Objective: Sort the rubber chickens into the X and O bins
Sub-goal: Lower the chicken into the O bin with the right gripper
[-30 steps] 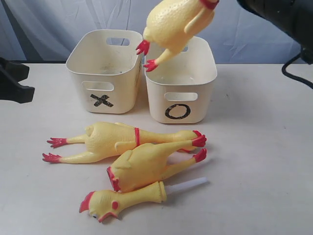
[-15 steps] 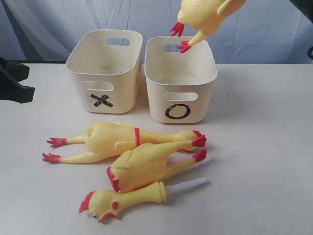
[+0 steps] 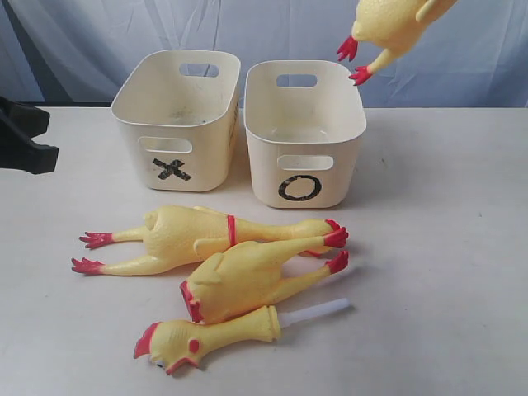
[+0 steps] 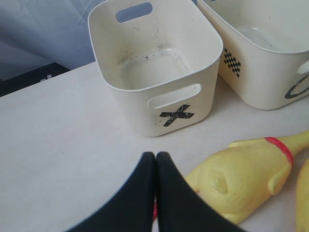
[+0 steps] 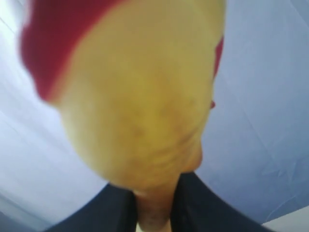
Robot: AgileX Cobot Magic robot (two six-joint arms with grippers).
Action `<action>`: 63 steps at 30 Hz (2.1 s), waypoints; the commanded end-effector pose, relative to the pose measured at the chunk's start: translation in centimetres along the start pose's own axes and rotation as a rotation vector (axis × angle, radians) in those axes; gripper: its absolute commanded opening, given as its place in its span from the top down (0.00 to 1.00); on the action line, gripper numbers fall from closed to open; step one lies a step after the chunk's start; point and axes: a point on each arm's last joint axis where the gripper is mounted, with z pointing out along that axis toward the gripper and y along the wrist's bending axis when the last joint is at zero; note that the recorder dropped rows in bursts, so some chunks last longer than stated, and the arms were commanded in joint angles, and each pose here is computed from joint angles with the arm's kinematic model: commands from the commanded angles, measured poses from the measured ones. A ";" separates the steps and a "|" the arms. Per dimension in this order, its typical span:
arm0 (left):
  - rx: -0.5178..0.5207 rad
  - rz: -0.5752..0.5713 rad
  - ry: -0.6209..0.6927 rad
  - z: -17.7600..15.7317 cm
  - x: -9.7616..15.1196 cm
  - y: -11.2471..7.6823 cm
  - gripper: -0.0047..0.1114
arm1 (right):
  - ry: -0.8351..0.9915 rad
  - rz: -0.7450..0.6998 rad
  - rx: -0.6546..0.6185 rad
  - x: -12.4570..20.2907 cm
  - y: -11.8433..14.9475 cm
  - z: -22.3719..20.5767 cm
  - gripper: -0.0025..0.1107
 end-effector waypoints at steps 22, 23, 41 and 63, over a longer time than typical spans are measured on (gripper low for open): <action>0.007 -0.013 0.006 -0.2 0.0 0.0 0.96 | 0.409 -0.144 -0.105 6.4 1.4 7.6 0.99; 0.008 -0.013 0.008 -0.2 0.0 0.0 0.96 | 0.423 -0.146 -0.101 6.8 1.3 7.8 0.99; 0.010 -0.015 0.009 -0.2 0.0 0.0 0.96 | 0.525 0.078 0.014 11.4 -0.5 10.3 0.99; 0.012 -0.017 0.011 -0.2 0.0 -0.1 0.96 | 0.622 -0.035 -0.063 10.6 1.2 10.9 0.99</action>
